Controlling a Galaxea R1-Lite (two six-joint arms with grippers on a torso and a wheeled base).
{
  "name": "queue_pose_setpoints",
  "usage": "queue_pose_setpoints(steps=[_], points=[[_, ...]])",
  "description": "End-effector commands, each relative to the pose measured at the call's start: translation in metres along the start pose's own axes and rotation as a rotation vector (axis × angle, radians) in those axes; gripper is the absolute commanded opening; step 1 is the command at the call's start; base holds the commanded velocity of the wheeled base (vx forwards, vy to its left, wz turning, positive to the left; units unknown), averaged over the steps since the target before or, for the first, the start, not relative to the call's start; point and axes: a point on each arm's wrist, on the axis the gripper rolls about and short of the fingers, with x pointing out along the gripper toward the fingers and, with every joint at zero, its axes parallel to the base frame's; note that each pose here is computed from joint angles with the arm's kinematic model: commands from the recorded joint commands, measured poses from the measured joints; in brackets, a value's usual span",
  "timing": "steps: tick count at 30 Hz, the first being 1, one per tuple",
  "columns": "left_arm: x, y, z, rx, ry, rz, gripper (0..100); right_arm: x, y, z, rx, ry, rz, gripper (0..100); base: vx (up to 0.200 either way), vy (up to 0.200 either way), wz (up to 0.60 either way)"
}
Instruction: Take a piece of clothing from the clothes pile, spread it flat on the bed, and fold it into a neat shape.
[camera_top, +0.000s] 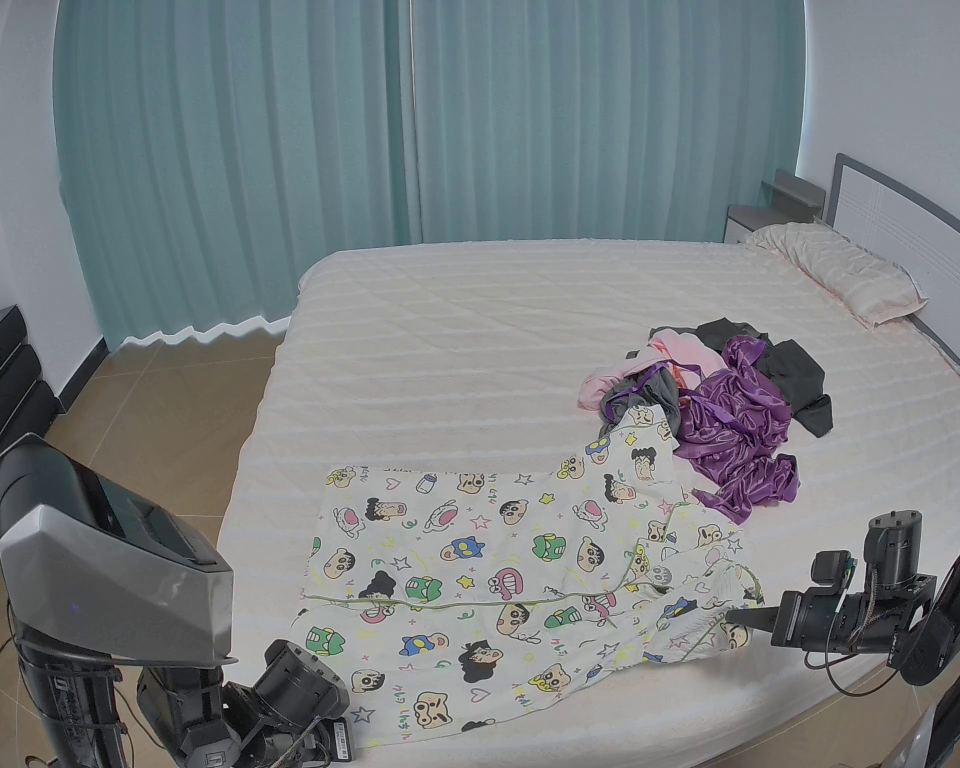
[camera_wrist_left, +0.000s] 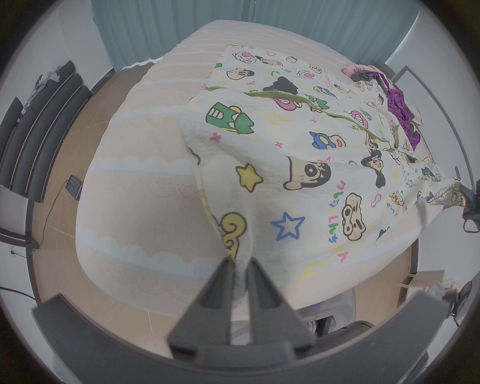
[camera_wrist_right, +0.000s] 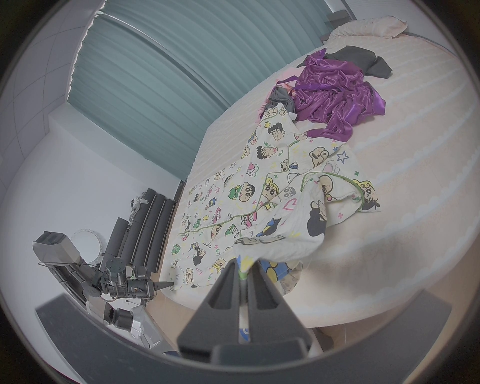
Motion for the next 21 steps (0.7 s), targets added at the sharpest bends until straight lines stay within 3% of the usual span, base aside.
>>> queue_pose_setpoints(steps=[1,9,14,21], points=[[-0.003,0.001,-0.001,-0.002,-0.002,-0.002,0,-0.002,-0.001,-0.004,0.007,0.016,-0.008,0,0.000,0.000,0.00],[-0.038,0.010,0.019,-0.104,-0.128,-0.088,0,-0.008,0.001,-0.008,0.010,0.039,-0.029,0,0.000,0.000,0.00],[-0.043,0.019,0.024,-0.143,-0.116,-0.070,0,-0.019,0.007,-0.012,-0.004,0.053,-0.029,0,0.000,0.000,0.00],[-0.071,0.022,0.027,-0.154,-0.135,-0.118,0,-0.037,0.012,-0.018,-0.040,0.074,-0.044,0,0.000,0.000,0.00]])
